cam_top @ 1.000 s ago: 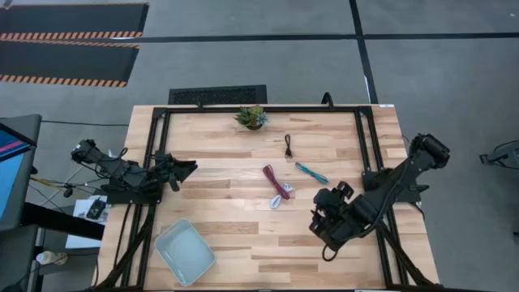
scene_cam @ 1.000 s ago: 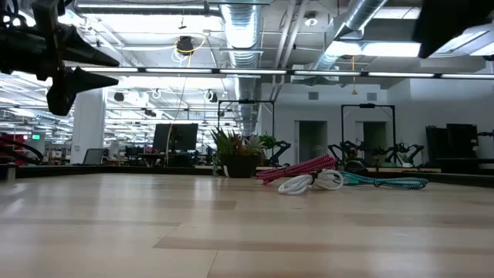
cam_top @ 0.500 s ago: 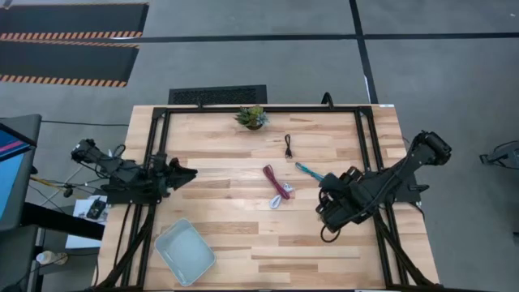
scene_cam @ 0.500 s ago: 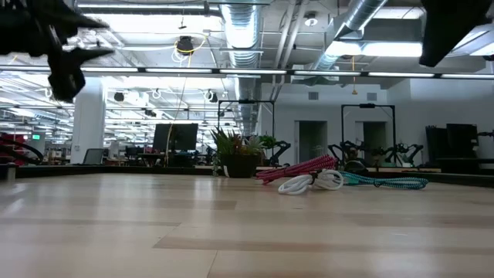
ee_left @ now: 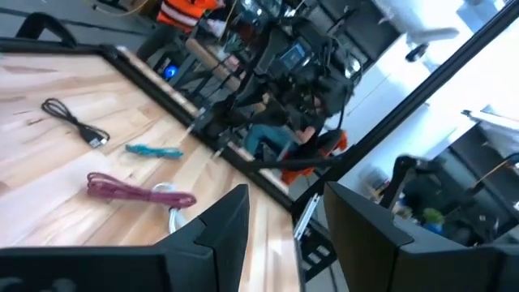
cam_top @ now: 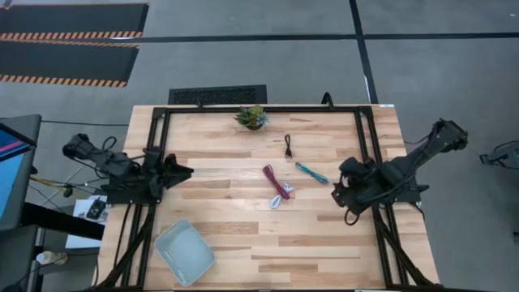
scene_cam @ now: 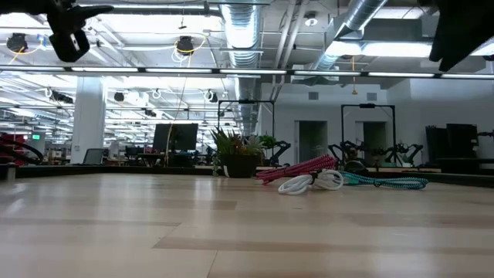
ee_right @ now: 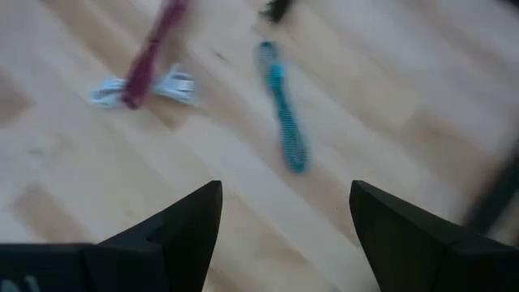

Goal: Pick and place USB-C Cables
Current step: Put the blue charger cable into the gray bin

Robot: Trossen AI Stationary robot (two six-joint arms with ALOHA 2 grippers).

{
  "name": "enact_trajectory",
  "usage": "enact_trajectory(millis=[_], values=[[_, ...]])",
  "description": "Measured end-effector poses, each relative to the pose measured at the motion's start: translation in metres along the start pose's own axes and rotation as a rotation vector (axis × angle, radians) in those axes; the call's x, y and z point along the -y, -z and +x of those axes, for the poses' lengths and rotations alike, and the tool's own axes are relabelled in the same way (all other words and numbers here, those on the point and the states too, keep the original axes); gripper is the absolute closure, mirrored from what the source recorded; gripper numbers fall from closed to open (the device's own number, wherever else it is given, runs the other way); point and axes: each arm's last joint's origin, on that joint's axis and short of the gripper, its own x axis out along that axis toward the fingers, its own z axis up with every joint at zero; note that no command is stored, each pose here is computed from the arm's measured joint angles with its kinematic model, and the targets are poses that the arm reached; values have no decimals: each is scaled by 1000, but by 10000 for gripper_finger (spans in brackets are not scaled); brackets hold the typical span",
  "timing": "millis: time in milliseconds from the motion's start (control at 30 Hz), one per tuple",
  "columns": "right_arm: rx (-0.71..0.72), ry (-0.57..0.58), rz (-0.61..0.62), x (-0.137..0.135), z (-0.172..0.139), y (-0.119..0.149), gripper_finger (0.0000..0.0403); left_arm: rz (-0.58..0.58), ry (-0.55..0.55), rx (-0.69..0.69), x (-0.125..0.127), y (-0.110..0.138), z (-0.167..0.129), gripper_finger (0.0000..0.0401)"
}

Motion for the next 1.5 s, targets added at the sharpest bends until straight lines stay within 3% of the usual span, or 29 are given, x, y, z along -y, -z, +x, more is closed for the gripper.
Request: enact_trajectory(millis=[100, 167, 433, 700, 933, 1500], values=[[3, -107, 60, 3, 12, 9, 106, 22, -27, -28, 2, 3, 7, 250], [-21, -112, 60, 4, 22, 14, 106, 38, -45, -47, 2, 6, 11, 250], [-60, 16, 27, -7, 52, 22, 106, 39, -75, -77, 1, 12, 17, 251], [-214, 136, -88, -17, 85, 20, 106, 38, -80, -72, 1, 12, 17, 251], [-258, 113, -147, -21, 102, 10, 106, 40, -83, -71, 1, 12, 17, 251], [-304, 190, -202, 10, 127, -31, 106, 88, -212, -32, -6, 14, 16, 240]])
